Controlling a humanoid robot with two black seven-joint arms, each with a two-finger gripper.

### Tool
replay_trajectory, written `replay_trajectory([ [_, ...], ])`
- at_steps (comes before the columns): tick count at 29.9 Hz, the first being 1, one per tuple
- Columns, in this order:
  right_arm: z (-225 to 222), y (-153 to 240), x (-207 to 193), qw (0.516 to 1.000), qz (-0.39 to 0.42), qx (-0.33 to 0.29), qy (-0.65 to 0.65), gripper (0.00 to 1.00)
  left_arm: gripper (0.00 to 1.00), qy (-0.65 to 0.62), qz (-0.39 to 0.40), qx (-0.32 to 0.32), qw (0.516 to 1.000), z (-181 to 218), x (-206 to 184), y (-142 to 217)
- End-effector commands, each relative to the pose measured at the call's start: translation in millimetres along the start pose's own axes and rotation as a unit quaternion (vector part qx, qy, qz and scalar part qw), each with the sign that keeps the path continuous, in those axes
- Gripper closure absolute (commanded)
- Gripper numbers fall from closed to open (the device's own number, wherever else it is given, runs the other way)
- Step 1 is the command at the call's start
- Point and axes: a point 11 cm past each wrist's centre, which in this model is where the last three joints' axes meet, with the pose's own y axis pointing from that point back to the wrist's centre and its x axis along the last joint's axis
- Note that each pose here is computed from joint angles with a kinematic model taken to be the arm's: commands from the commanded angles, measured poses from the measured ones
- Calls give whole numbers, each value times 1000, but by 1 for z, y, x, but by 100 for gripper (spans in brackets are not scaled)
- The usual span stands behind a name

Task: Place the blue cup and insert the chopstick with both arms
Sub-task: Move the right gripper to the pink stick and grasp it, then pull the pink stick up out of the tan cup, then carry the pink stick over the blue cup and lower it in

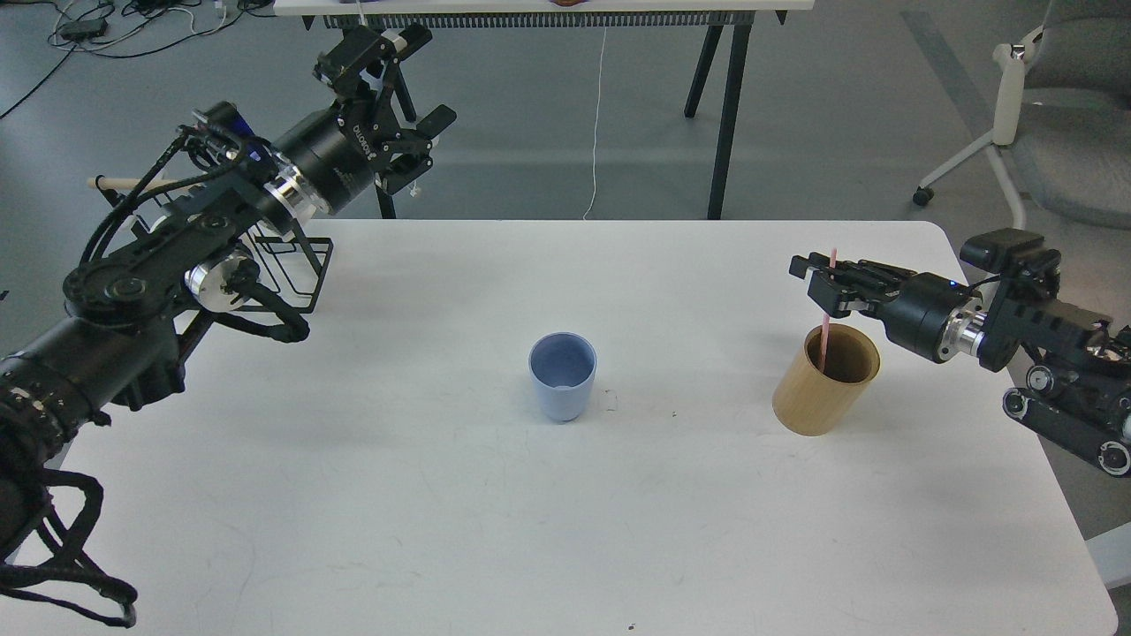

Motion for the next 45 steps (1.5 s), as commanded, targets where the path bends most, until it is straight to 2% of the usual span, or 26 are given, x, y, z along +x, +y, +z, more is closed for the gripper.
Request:
replay_trajectory([
  [1, 1, 1, 1, 1000, 2, -1, 0, 91, 0, 1, 2, 0, 1000, 0, 1, 1],
  [9, 3, 20, 41, 1000, 30, -2, 5, 99, 0, 1, 2, 2, 1000, -1, 1, 1],
  [15, -9, 46, 82, 998, 65, 14, -5, 100, 0, 2, 3, 4, 1000, -4, 1, 2],
  [19, -15, 68, 125, 995, 102, 17, 12, 100, 0, 1, 27, 22, 999, -16, 13, 10],
  [23, -36, 66, 172, 987, 156, 44, 22, 100, 0, 6, 63, 54, 996, -42, 30, 35],
  [25, -51, 52, 178, 983, 169, 67, 13, 100, 0, 7, 79, 68, 994, -53, 37, 47],
  [29, -100, -14, 157, 977, 164, 138, -3, 100, 0, 11, 118, 101, 988, -77, 52, 77],
  [36, -180, -114, 122, 971, 120, 198, 53, 100, 0, 11, 139, 116, 983, -87, 61, 91],
  [40, -208, -143, 95, 971, 96, 212, 63, 100, 0, 10, 141, 117, 983, -86, 62, 93],
  [45, -223, -158, 68, 970, 76, 218, 81, 100, 0, 12, 146, 125, 981, -92, 63, 101],
])
